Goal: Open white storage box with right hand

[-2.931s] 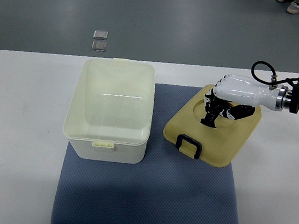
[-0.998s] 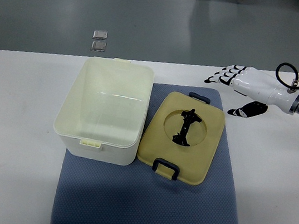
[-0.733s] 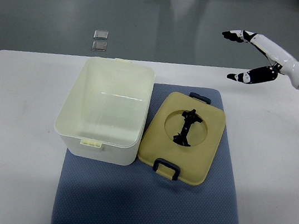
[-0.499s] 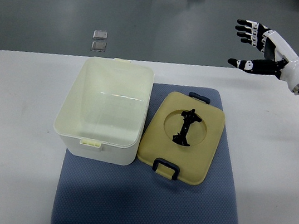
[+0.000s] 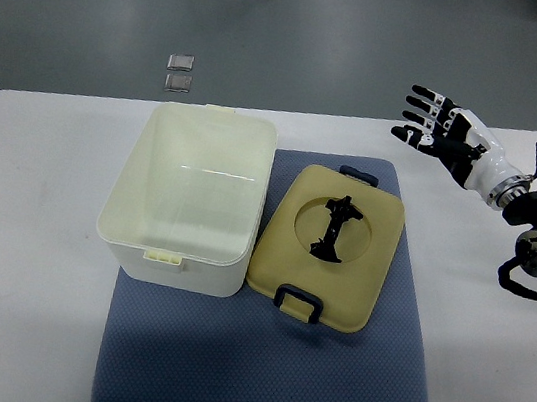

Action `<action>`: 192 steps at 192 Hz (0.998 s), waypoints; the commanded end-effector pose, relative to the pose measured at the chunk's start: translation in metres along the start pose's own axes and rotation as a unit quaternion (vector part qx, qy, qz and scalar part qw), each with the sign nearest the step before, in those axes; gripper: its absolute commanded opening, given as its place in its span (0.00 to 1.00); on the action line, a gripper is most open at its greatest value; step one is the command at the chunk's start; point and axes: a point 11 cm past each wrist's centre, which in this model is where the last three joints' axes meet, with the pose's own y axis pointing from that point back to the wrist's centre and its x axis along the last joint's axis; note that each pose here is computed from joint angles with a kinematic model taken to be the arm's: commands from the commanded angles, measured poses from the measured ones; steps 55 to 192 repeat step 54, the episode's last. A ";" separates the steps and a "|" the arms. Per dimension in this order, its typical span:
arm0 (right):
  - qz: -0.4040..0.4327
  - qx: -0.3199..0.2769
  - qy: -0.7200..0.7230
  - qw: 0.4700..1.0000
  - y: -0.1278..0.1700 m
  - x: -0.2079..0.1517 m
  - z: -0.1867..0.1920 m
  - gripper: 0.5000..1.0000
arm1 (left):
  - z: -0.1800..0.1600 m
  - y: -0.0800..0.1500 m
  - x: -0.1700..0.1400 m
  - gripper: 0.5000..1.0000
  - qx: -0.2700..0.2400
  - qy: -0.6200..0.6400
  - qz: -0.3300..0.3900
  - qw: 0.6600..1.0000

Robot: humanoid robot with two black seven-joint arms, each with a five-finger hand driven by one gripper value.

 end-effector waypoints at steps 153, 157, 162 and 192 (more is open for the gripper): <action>0.028 0.028 -0.061 0.997 0.002 0.001 0.008 0.85 | 0.000 0.000 0.000 1.00 0.000 0.001 0.000 1.000; 0.028 0.028 -0.061 0.997 0.002 0.001 0.008 0.85 | 0.000 0.000 0.000 1.00 0.000 0.001 0.000 1.000; 0.028 0.028 -0.061 0.997 0.002 0.001 0.008 0.85 | 0.000 0.000 0.000 1.00 0.000 0.001 0.000 1.000; 0.028 0.028 -0.061 0.997 0.002 0.001 0.008 0.85 | 0.000 0.000 0.000 1.00 0.000 0.001 0.000 1.000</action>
